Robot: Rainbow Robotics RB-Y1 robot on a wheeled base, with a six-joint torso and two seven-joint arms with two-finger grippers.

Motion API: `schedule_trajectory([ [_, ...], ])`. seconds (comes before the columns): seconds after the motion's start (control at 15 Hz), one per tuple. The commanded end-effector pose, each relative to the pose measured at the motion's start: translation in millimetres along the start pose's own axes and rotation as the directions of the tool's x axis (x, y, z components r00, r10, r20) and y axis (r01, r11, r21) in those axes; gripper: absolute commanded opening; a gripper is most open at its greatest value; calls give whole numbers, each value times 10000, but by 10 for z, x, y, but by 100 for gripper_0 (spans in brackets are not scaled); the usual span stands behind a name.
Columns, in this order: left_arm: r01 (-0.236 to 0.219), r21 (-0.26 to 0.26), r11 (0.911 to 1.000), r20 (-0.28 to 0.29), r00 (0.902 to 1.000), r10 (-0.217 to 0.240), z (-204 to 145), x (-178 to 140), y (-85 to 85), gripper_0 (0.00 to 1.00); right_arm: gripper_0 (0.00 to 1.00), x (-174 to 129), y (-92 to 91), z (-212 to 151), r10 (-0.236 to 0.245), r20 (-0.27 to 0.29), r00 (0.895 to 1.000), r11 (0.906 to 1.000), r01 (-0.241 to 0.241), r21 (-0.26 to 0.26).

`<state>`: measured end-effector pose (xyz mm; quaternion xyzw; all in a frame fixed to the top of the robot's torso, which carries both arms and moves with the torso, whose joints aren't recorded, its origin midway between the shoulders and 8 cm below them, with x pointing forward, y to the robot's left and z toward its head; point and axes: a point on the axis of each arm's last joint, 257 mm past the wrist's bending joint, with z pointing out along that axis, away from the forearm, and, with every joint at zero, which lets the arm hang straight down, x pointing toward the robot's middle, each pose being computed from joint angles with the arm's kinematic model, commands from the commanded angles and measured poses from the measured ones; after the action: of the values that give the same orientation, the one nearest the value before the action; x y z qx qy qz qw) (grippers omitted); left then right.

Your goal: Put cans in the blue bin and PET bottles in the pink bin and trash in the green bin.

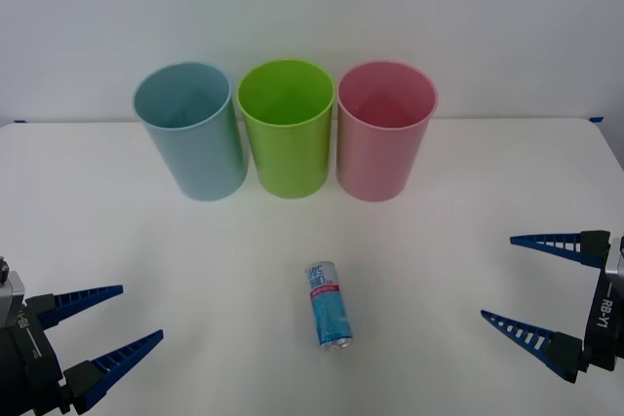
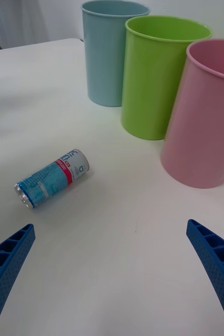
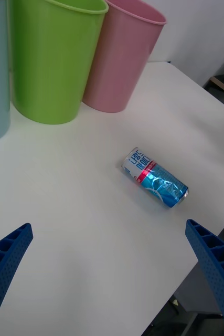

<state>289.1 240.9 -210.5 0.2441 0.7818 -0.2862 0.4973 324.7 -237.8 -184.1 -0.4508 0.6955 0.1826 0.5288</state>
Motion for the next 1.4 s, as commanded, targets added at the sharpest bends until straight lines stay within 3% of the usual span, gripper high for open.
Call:
schedule_trajectory([
  [0.07, 0, 0, 10000, 0, 10000, 0, 0, 0, 0, 100, 100, 0, 0, 0, 0, 0, 10000, 10000, 0, 0],
  [0.13, 0, 0, 10000, 0, 10000, 0, 0, 0, 0, 100, 100, -40, 16, 49, 121, 255, 9996, 9999, -122, 40],
  [0.33, 0, 0, 10000, 0, 10000, 0, 0, 0, 0, 100, 100, -182, 31, 35, -39, 341, 9994, 10000, 39, -11],
  [0.47, 0, 0, 10000, 0, 10000, 0, 0, 0, 0, 100, 100, -259, 65, 5, 310, 208, 9993, 9995, -308, -109],
  [0.67, 0, 0, 10000, 0, 10000, 0, 0, 0, 0, 100, 100, -364, 94, -71, 665, -346, 9972, 9978, -664, 51],
  [0.8, 0, 0, 10000, 0, 10000, 0, 0, 0, 0, 100, 100, -449, 135, -120, 1219, -784, 9894, 9923, -1196, 336],
  [1.07, 0, 0, 10000, 0, 10000, 0, 0, 0, 0, 100, 100, -484, 111, -120, 2178, -1665, 9617, 9694, -1934, 1509],
  [1.27, 0, 0, 10000, 0, 10000, 0, 0, 0, 0, 100, 100, -436, 155, -91, 2999, -2322, 9253, 9428, -2504, 2201],
  [1.4, 0, 0, 10000, 0, 10000, 0, 0, 0, 0, 100, 100, -338, 214, -29, 3805, -2556, 8888, 9137, -3186, 2522],
])
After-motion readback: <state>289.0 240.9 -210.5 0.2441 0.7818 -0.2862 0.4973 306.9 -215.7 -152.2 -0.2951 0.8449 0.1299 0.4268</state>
